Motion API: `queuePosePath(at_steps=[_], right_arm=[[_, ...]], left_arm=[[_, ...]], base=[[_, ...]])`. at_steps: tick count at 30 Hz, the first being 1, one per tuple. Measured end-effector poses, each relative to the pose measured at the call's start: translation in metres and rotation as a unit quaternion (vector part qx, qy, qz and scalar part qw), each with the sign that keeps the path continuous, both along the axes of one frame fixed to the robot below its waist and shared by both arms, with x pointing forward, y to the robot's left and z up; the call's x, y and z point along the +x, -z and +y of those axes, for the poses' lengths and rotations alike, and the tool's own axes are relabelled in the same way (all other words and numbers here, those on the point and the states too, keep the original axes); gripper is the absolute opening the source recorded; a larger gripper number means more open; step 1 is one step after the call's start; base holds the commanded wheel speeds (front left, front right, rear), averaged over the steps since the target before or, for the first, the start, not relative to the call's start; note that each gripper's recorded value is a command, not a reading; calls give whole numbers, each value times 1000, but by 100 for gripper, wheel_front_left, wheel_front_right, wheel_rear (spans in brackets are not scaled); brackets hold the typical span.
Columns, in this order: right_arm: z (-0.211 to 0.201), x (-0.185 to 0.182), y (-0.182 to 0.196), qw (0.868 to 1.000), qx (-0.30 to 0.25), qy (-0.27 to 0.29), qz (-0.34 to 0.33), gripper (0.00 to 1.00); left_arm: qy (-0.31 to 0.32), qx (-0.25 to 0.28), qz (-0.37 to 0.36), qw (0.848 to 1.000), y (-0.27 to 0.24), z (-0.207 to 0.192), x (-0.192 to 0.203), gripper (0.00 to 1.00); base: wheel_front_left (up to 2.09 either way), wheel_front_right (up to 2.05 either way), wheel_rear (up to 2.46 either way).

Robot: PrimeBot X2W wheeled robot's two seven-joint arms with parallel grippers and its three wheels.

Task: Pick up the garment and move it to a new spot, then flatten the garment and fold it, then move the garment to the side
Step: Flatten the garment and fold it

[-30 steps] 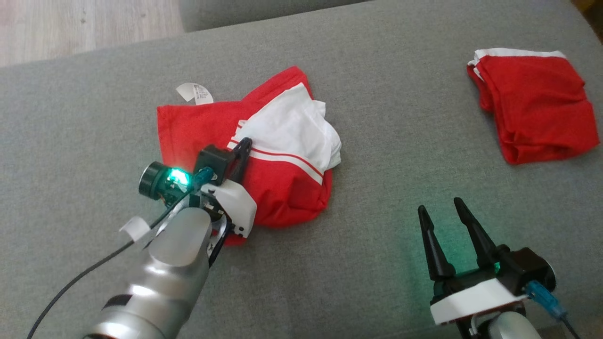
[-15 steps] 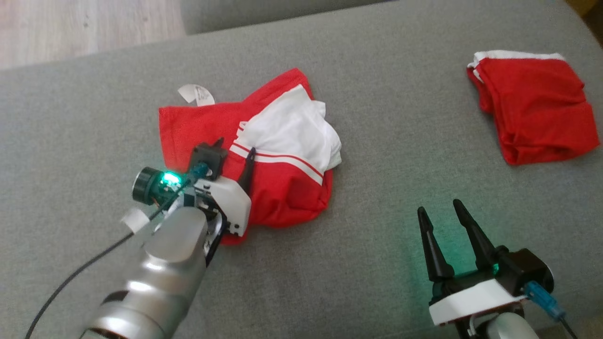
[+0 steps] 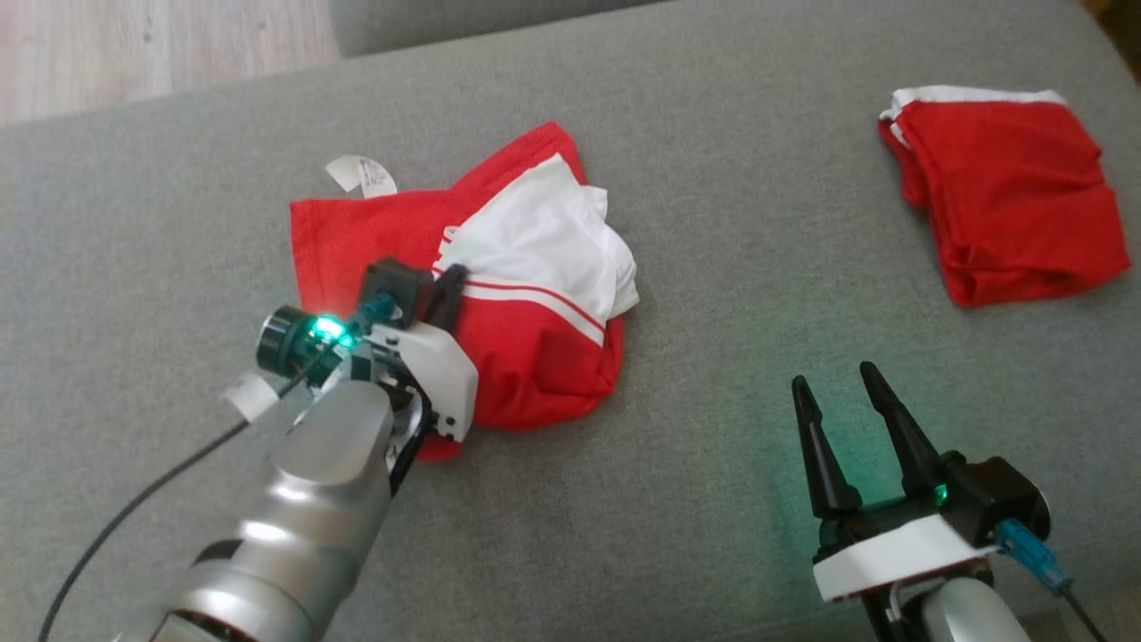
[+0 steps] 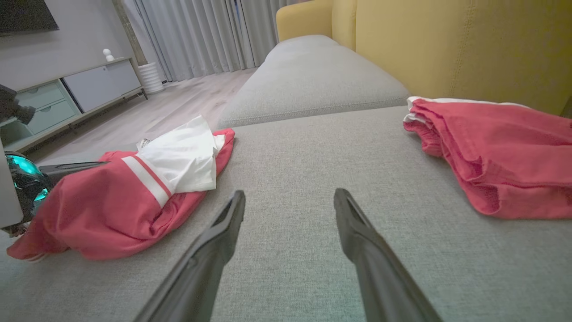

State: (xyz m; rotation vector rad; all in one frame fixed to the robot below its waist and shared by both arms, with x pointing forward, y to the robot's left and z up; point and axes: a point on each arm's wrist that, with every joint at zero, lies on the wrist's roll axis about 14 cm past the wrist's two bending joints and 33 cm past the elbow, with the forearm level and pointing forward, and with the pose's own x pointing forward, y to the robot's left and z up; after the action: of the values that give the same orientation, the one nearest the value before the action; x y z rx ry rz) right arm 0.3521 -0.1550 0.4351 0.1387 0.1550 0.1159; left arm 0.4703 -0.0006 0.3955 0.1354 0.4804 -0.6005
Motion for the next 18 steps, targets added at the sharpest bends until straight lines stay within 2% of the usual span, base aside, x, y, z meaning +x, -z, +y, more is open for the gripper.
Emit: queuePosePath(at_steps=[8,12,13,14,18], right_arm=[[-2,-10,-18,1000,4,6,-28,100],[-7,-20,-25,999,4,16,-38,100],[-8,-25,-23,999,5,19,-35,100],[-10,-29,-20,999,6,22,-30,100],[-10,-32,-8,1000,7,25,-10,100]], left_arm=[[25,-34,-72,997,-50,-21,-3,0],[22,-11,-81,996,-59,-24,-7,2],[13,2,-77,997,-57,-20,-6,76],[6,12,-71,997,-52,-16,-6,100],[-18,30,-16,999,-23,-1,-11,100]], base=[[0,0,0],[0,0,0],[0,0,0],[0,0,0],[0,0,0]])
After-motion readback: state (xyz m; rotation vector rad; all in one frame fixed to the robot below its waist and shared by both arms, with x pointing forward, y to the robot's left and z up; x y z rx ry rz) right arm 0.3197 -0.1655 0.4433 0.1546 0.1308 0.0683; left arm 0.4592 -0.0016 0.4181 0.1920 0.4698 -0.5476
